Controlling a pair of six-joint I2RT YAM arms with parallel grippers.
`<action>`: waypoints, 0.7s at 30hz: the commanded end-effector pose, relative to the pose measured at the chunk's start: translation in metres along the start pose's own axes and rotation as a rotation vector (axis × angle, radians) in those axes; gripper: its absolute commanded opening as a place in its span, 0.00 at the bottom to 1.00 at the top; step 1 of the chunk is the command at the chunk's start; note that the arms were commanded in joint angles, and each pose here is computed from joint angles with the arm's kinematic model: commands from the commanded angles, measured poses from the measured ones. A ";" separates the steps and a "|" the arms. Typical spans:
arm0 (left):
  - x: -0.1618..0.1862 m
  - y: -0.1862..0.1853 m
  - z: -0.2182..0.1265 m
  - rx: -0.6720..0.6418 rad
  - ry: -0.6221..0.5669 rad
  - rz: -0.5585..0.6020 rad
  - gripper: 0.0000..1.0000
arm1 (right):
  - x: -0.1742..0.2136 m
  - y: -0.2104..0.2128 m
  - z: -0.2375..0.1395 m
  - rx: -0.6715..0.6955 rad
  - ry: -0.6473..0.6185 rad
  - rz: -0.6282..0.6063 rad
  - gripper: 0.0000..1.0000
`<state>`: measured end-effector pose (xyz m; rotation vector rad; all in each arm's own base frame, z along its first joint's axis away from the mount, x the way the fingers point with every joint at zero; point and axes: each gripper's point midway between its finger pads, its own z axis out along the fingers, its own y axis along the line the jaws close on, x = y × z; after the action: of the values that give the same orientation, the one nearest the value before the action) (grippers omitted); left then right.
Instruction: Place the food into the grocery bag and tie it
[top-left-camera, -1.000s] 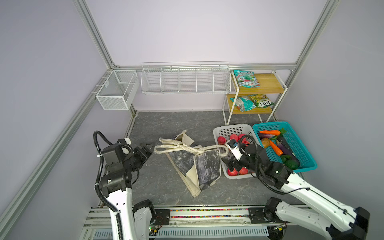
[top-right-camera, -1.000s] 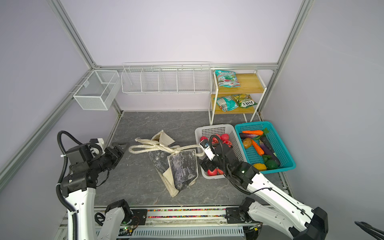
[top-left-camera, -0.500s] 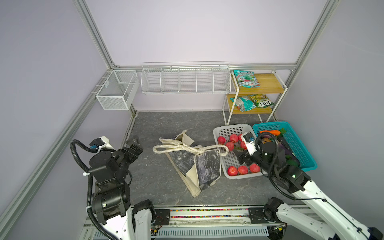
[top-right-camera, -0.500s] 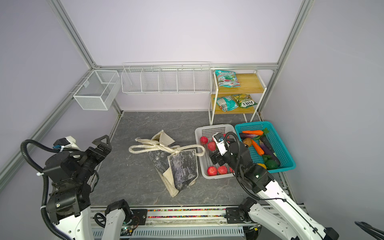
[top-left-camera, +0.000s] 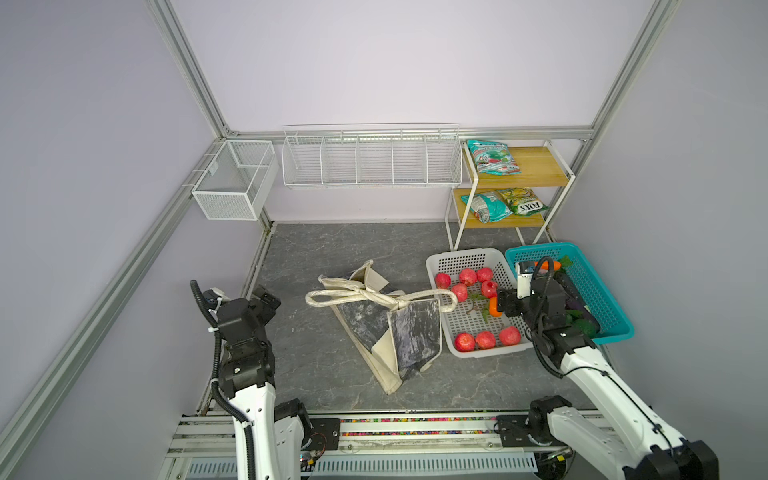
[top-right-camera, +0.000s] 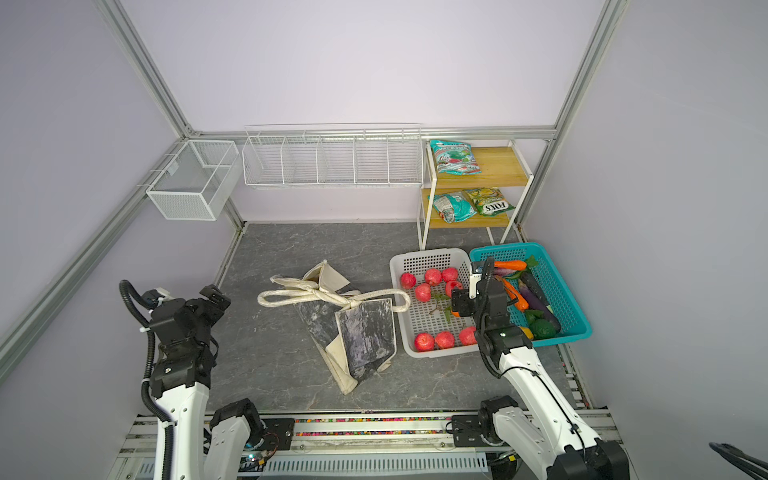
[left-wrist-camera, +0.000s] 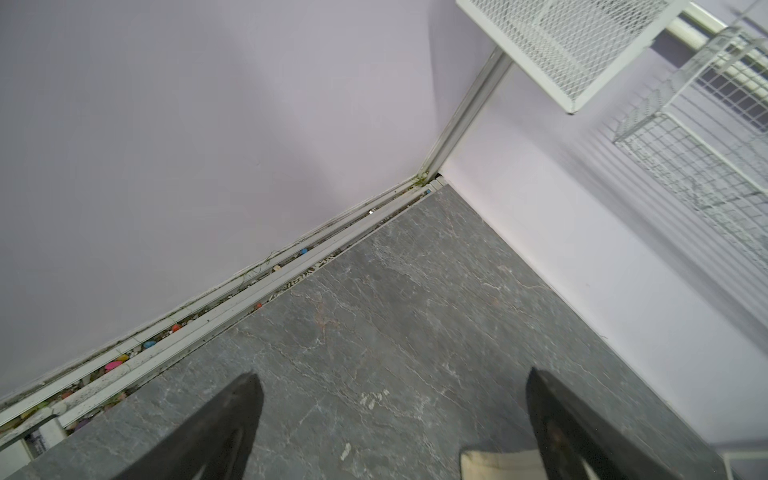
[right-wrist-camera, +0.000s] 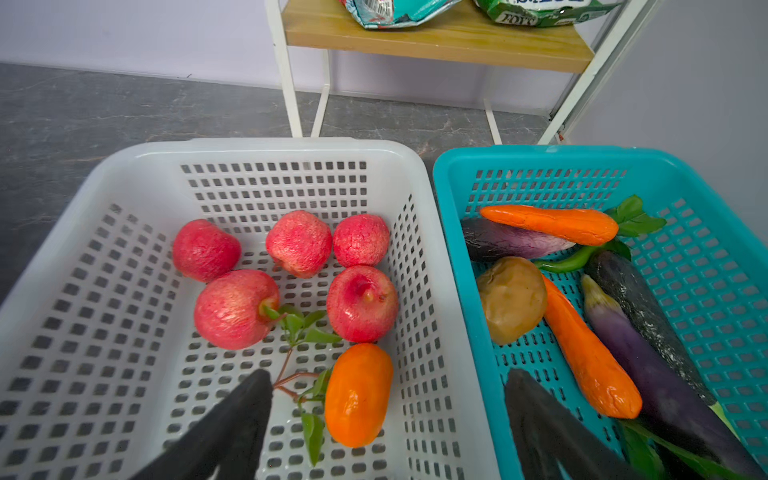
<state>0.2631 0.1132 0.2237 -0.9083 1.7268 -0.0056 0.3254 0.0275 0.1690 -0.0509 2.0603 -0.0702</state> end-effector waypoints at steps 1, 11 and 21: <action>-0.018 0.001 0.005 -0.002 -0.162 -0.057 0.99 | -0.024 -0.030 0.003 0.125 -0.174 0.051 0.90; 0.034 -0.004 0.031 -0.058 -0.162 0.086 1.00 | 0.008 -0.051 0.038 0.214 -0.221 0.082 0.89; 0.063 -0.013 0.050 0.005 -0.205 0.255 0.99 | 0.028 -0.047 0.071 0.225 -0.233 0.050 0.89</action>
<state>0.2969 0.0913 0.1388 -0.7222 1.7284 0.2379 0.3774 -0.0246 0.1309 0.1568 1.7857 -0.2452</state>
